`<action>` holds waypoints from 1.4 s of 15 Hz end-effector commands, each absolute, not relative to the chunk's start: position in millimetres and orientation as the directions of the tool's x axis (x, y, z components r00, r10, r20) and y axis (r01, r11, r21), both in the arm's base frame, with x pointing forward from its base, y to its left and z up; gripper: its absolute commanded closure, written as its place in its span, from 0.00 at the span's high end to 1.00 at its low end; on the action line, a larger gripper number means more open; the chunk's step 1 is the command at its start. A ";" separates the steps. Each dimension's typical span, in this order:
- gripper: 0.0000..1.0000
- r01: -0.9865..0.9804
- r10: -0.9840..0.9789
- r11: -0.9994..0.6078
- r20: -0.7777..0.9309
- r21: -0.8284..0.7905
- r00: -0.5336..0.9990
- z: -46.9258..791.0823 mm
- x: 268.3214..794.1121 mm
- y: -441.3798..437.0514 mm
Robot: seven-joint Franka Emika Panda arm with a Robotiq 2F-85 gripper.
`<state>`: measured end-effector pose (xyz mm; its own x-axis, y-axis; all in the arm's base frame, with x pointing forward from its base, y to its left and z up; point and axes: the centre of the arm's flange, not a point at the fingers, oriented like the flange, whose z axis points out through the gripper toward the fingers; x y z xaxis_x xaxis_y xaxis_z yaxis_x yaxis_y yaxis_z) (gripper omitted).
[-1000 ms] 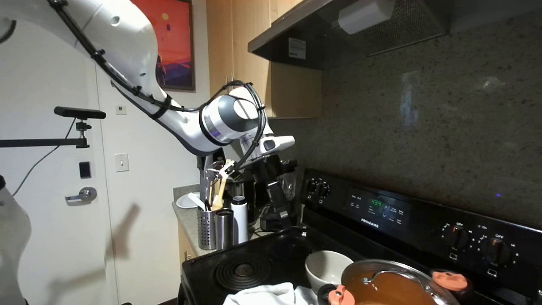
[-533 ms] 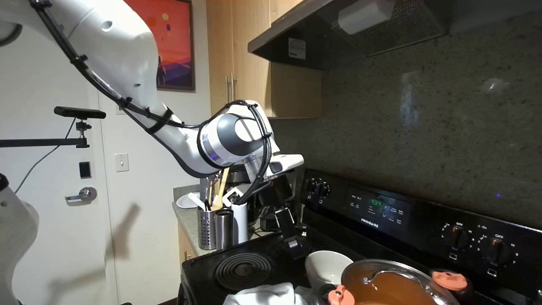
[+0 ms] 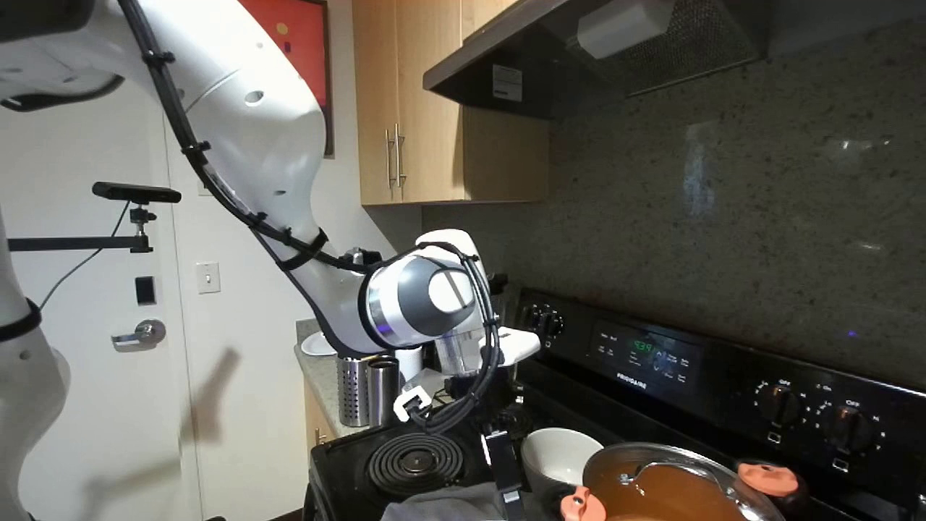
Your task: Move the white bottle closer to the silver bottle then move the large white bowl to the back left of the stove, then move the small white bowl to the front left of the stove
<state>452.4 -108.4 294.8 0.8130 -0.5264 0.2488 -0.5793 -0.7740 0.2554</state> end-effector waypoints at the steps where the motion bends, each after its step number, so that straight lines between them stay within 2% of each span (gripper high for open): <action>1: 1.00 -0.562 -0.518 -0.782 0.219 0.270 0.827 279.3 443.7 -122.1; 10: 1.00 -0.579 -0.560 -0.765 0.152 0.281 0.814 255.7 414.3 -128.2; 11: 0.97 -0.581 -0.564 -0.762 0.146 0.286 0.813 252.6 411.0 -128.5; 12: 0.73 -0.587 -0.573 -0.757 0.141 0.286 0.807 250.5 407.3 -129.3; 14: 0.71 -0.592 -0.581 -0.752 0.132 0.289 0.803 247.6 402.2 -129.8; 21: 0.16 -0.603 -0.589 -0.745 0.144 0.285 0.795 252.3 402.6 -125.9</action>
<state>408.8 -129.4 244.0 0.8059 -0.5789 0.1243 -0.5861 -0.7503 0.3058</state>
